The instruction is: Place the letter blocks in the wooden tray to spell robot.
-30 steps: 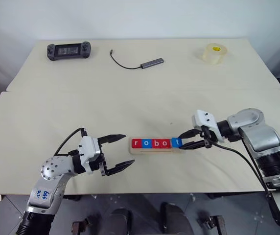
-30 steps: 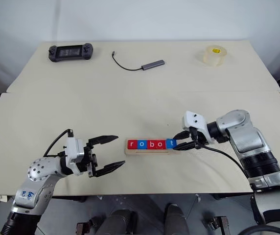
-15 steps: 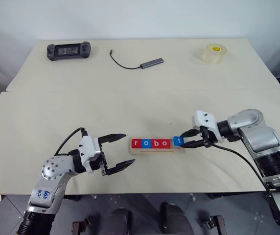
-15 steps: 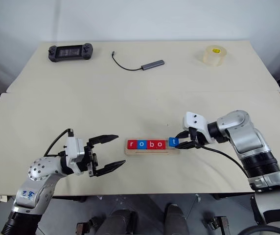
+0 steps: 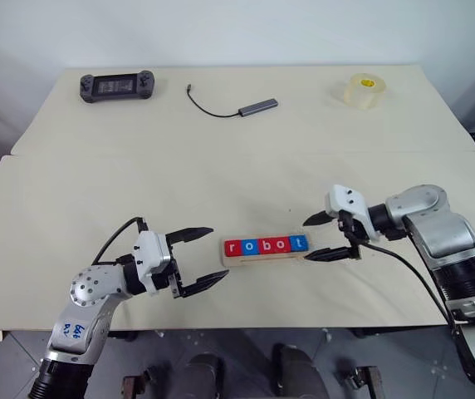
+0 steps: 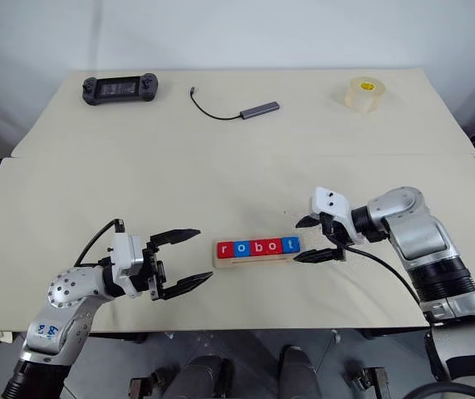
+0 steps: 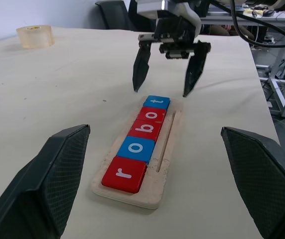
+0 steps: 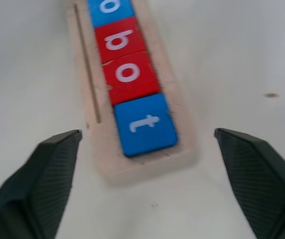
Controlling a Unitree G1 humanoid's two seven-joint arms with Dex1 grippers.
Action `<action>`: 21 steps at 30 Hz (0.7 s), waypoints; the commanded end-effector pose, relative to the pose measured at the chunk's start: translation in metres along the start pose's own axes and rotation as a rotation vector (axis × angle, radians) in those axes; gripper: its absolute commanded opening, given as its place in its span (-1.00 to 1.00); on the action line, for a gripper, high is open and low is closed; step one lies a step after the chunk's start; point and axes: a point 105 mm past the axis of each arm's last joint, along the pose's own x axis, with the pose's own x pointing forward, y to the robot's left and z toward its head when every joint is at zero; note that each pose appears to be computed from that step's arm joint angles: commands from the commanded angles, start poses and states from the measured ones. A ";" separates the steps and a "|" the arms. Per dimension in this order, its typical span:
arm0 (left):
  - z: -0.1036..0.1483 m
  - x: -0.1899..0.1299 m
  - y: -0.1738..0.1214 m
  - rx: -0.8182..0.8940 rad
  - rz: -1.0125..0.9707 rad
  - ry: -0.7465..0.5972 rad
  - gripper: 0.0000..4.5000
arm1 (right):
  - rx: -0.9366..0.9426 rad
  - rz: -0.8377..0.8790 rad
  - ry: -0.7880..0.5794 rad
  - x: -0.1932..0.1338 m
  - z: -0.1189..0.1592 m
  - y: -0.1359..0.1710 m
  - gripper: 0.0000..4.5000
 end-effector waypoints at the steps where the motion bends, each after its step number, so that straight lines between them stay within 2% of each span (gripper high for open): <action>1: 0.006 0.001 0.000 0.038 -0.003 -0.018 1.00 | -0.024 -0.039 -0.019 -0.013 0.005 -0.003 0.39; 4: 0.006 0.001 0.000 0.040 -0.002 -0.020 1.00 | -0.033 -0.080 -0.042 -0.014 0.005 -0.005 -0.08; 8: 0.004 -0.003 0.001 0.041 0.006 -0.004 1.00 | -0.051 -0.120 -0.145 -0.020 0.013 -0.003 -0.08; 11: 0.002 -0.012 0.003 0.035 0.018 0.021 1.00 | -0.058 -0.116 -0.189 -0.029 0.011 0.008 0.20; 16: -0.009 -0.033 0.012 0.019 0.070 0.118 1.00 | -0.128 -0.175 -0.247 -0.046 -0.007 0.033 0.95; 21: -0.008 -0.048 0.021 0.015 0.086 0.134 1.00 | -0.105 -0.234 -0.305 -0.065 -0.024 0.048 0.98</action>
